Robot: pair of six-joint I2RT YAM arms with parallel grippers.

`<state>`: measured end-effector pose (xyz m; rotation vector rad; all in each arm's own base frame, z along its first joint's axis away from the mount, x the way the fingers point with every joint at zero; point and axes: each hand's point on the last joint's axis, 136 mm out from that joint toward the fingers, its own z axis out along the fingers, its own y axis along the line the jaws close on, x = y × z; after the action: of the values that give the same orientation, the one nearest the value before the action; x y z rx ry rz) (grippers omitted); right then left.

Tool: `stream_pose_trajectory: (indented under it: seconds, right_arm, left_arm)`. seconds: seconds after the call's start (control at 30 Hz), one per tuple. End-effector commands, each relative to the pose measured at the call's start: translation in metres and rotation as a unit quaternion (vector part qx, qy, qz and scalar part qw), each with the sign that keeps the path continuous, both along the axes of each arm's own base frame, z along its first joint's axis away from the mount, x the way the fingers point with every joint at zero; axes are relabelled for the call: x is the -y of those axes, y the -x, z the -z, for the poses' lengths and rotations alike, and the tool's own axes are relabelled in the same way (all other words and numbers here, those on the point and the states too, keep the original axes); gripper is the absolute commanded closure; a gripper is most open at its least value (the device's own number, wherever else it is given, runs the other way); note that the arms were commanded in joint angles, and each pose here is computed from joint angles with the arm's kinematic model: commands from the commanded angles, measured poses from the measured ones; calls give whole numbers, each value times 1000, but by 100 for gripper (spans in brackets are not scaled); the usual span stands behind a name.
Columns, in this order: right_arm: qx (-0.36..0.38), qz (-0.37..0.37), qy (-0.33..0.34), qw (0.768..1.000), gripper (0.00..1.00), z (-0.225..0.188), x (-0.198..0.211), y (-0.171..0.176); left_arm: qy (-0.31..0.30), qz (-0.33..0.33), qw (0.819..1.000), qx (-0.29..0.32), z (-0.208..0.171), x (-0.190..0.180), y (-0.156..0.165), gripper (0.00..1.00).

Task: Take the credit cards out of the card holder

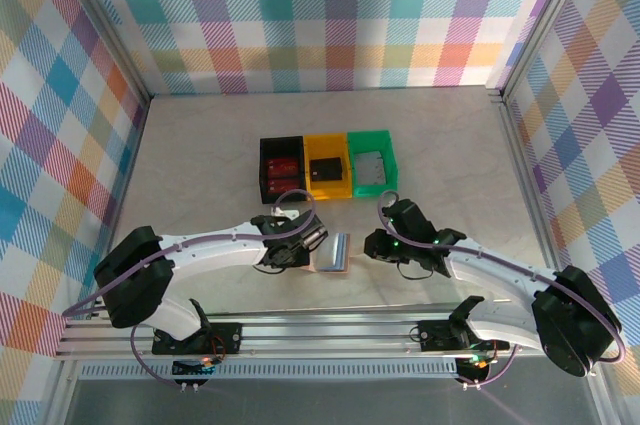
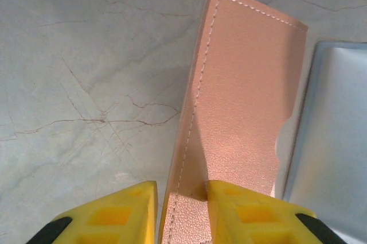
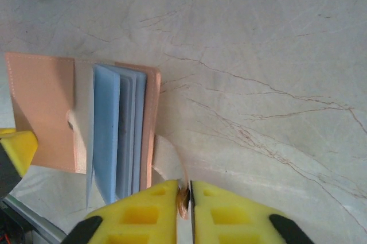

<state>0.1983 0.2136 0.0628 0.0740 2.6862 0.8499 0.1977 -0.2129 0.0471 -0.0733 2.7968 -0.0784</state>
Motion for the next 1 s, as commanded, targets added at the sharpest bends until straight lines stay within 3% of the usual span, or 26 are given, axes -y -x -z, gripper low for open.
stream_pose_trajectory:
  seconds: [0.0,0.17,0.5,0.7,0.97]
  right_arm:
    - [-10,-12,2,1000,81,-6,-2,0]
    - [0,-20,-16,1000,75,-30,-8,-2]
    - [-5,-33,-131,991,81,-85,-46,-7]
    - [-51,-22,-123,991,91,-54,-61,-16]
    - [-53,10,-82,995,94,-22,-55,-26]
  left_arm:
    - [0,-4,1000,1,4,-5,1,72]
    - [3,-5,1000,-10,14,-4,4,73]
    - [21,-10,999,-24,25,-1,10,78]
    - [31,-11,999,-26,28,3,10,80]
    - [40,-8,999,-30,31,9,10,82]
